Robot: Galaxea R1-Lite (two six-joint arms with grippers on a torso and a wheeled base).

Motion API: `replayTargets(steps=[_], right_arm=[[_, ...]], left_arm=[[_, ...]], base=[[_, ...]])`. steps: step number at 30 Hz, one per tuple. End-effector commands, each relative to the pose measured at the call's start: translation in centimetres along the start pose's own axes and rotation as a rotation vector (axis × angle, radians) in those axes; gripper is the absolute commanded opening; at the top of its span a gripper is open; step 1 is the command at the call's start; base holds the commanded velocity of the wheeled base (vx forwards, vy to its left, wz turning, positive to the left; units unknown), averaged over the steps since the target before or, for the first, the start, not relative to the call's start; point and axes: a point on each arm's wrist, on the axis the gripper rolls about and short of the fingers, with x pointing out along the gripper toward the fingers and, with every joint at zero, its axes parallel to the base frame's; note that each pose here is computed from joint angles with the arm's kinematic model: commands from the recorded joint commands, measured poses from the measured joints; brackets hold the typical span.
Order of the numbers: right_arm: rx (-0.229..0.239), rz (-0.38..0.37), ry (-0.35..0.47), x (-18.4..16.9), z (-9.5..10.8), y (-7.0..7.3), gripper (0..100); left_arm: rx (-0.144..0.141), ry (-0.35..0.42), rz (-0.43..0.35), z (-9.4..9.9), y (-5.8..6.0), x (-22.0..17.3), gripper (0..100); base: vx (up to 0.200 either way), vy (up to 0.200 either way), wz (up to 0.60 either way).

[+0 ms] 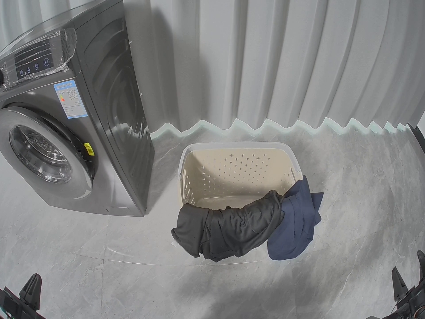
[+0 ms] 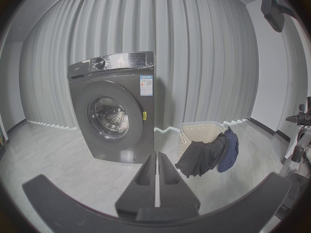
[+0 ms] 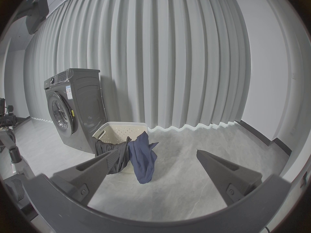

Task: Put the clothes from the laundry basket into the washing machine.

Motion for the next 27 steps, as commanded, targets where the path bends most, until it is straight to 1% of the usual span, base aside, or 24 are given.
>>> replayTargets(steps=[1, 4, 13, 24, 27], right_arm=[[0.0, 0.002, 0.004, 0.03, -0.42, 0.0, 100], [0.0, 0.002, 0.004, 0.03, -0.42, 0.0, 100], [0.0, 0.002, 0.004, 0.03, -0.42, 0.0, 100], [0.0, 0.002, 0.004, 0.03, -0.42, 0.0, 100], [0.0, 0.002, 0.004, 0.03, -0.42, 0.0, 100]], left_arm=[[0.0, -0.002, 0.0, -0.49, 0.0, -0.02, 0], [0.0, -0.002, 0.0, -0.49, 0.0, -0.02, 0], [0.001, -0.002, 0.0, -0.49, 0.0, -0.02, 0], [0.001, -0.002, 0.0, -0.49, 0.0, -0.02, 0], [0.001, -0.002, 0.0, -0.49, 0.0, -0.02, 0]], base=[[0.0, -0.2, 0.0], [0.0, -0.2, 0.0], [0.0, 0.0, 0.0], [0.2, 0.0, 0.0], [0.0, 0.0, 0.0]])
